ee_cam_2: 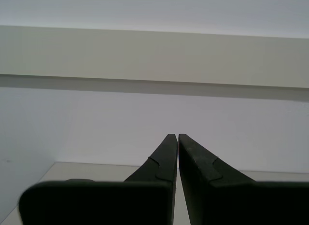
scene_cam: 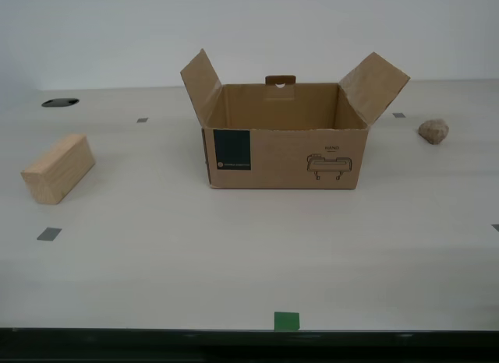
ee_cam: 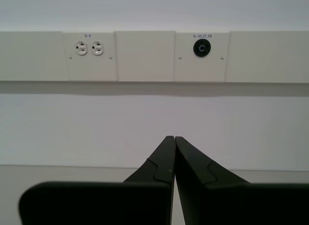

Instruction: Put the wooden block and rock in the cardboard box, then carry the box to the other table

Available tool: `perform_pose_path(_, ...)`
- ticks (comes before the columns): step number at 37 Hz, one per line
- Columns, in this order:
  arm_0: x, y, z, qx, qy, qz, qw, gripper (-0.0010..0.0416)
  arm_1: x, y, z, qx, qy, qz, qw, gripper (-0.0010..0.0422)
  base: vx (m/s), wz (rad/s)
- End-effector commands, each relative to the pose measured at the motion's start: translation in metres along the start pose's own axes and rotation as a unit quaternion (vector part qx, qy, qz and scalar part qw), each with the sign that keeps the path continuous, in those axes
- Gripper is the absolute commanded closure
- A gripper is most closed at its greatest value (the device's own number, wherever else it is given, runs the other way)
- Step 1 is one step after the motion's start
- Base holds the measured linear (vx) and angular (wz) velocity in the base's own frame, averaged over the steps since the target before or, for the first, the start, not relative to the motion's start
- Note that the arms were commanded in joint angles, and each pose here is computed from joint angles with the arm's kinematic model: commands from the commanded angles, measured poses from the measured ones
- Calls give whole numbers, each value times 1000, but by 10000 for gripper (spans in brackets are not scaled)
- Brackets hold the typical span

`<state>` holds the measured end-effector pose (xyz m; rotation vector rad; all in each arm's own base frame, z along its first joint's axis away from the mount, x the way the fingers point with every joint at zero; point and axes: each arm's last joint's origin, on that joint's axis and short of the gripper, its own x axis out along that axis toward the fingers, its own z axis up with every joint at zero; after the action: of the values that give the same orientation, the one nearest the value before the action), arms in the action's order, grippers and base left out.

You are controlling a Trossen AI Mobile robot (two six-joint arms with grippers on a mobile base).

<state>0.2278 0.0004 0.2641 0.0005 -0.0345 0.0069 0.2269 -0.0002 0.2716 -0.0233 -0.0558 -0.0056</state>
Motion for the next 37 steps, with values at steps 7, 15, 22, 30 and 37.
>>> perform_pose_path(7, 0, 0, 1, 0, -2, 0, 1000, 406, 0, 0, 1, -1, -3, -1, 1000, 412, 0, 0)
perform_pose_path(15, 0, 0, 1, -1, -2, 0, 1000, 406, 0, 0, 1, -1, -3, -1, 1000, 412, 0, 0)
perform_pose_path(22, 0, 0, 1, 0, -1, 0, 1000, 406, 0, 0, 1, -1, -1, -2, 1000, 412, 0, 0)
perform_pose_path(30, -3, 0, 5, 0, 10, 0, 1000, 406, 1, -1, -1, -4, 27, -9, 1000, 412, 0, 0)
perform_pose_path(37, -1, 0, 16, 0, 48, 0, 999, 406, 5, -1, 6, -7, 108, -14, 994, 412, 0, 0)
